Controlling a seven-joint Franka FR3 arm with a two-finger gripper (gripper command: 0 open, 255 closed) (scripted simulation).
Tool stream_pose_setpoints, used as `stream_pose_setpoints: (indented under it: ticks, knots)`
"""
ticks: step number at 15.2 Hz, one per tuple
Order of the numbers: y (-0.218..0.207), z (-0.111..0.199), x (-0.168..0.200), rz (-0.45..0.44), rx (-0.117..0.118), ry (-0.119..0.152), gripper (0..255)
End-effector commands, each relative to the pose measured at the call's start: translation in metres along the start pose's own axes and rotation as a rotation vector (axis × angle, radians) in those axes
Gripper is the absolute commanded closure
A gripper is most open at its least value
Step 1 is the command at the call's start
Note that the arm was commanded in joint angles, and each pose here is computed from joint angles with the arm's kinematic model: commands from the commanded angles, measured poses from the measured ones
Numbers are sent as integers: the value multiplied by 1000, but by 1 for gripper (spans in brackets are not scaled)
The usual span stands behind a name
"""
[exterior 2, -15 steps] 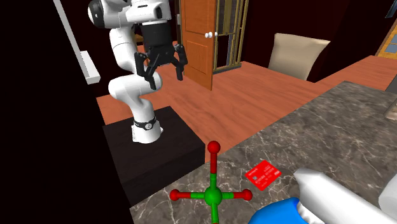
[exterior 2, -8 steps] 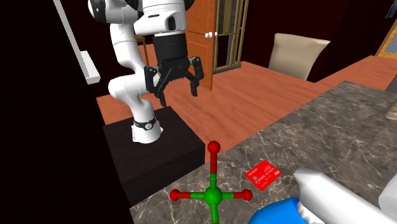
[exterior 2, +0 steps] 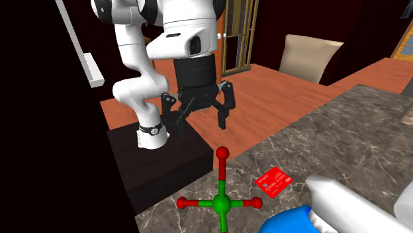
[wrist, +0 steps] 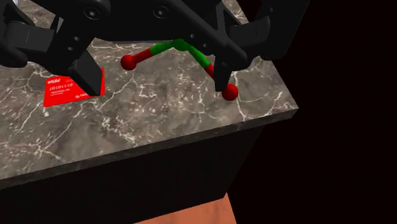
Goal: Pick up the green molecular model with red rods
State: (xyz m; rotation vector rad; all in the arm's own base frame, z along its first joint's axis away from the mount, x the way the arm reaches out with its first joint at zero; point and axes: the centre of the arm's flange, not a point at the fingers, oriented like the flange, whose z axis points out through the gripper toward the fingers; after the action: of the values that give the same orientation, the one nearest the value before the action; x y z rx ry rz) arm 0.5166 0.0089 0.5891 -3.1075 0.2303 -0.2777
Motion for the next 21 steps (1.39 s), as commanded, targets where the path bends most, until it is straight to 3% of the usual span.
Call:
stream_pose_setpoints:
  ticks: [1, 11, 21]
  knots:
    - [0, 8, 21, 42, -6, 8, 0]
    - [23, 46, 139, 240, -38, 45, 0]
    - [25, 85, 133, 241, -39, 46, 0]
